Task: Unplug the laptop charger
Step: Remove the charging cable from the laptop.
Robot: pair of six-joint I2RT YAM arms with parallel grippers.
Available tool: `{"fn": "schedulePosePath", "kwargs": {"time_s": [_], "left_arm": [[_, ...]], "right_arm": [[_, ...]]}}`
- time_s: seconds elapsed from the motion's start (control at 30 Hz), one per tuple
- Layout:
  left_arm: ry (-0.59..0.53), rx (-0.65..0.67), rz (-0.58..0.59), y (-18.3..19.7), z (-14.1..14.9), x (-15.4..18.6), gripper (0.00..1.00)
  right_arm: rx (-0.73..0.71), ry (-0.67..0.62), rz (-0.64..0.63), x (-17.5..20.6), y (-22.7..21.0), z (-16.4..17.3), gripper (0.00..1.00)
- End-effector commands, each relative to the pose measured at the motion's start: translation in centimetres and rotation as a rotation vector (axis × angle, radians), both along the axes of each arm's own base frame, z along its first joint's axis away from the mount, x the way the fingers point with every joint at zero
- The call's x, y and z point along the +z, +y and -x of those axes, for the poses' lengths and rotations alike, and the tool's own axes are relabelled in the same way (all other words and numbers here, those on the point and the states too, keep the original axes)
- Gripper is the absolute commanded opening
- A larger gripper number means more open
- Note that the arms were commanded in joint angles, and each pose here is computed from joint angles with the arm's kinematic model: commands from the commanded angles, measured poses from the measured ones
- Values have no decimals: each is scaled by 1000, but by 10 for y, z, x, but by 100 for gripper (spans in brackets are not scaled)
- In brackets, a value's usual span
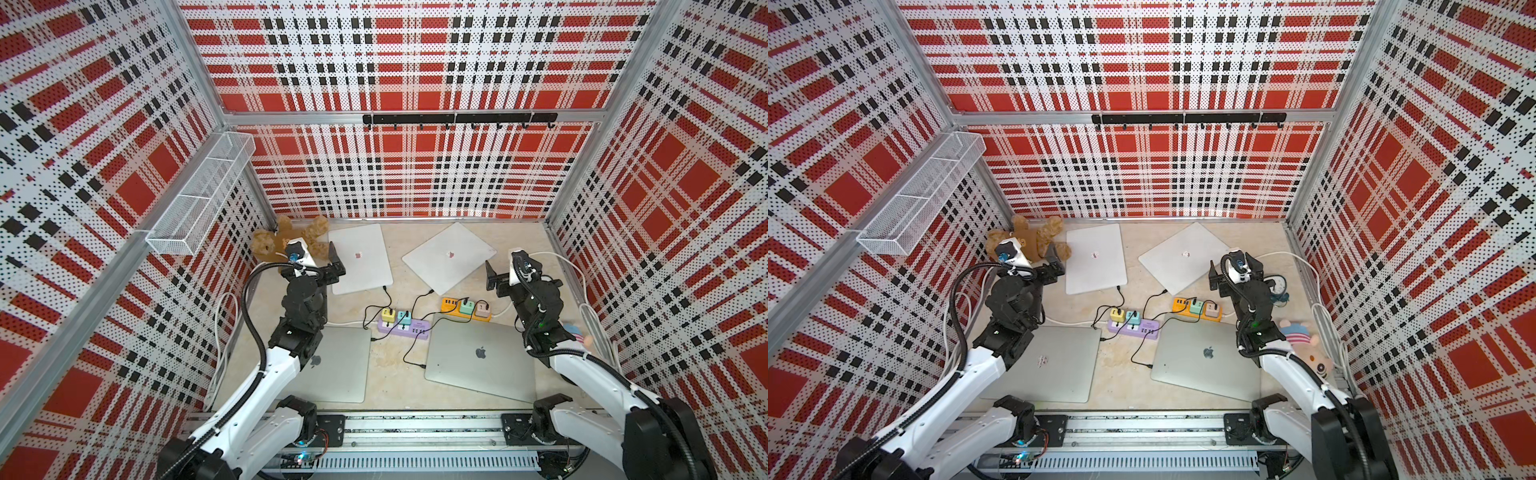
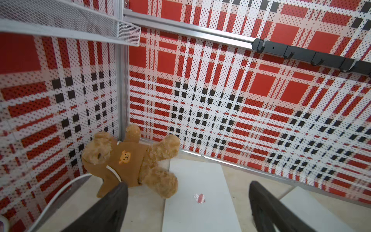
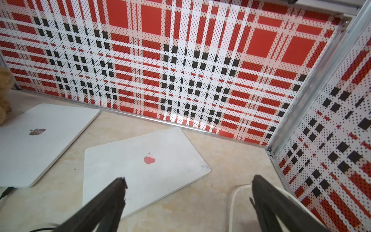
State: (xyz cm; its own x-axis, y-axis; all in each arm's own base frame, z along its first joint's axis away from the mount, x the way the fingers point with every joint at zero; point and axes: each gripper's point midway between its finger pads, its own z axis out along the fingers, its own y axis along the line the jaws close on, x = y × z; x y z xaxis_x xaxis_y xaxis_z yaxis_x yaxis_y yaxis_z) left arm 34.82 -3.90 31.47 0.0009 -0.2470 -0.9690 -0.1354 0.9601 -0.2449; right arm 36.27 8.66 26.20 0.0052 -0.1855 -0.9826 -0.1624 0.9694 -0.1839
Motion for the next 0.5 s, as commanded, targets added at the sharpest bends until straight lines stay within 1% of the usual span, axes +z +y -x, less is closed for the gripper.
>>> {"fn": "schedulePosePath", "kwargs": {"time_s": [0.0,0.1,0.23,0.3,0.47], "left_arm": [[308,-81,169,-20,10,-62,91],[458,-155,259,-40,15,-89,84],[629,-166,302,-50,25,-119,79],[677,-177,321,-53,31,-132,77],[755,-159,385,-51,49,-162,69]], "right_arm": [[118,103,99,-10,34,12,100],[263,154,144,-17,74,27,100],[461,178,175,-30,130,58,100],[546,173,178,-37,153,73,100],[749,184,218,-59,205,108,100]]}}
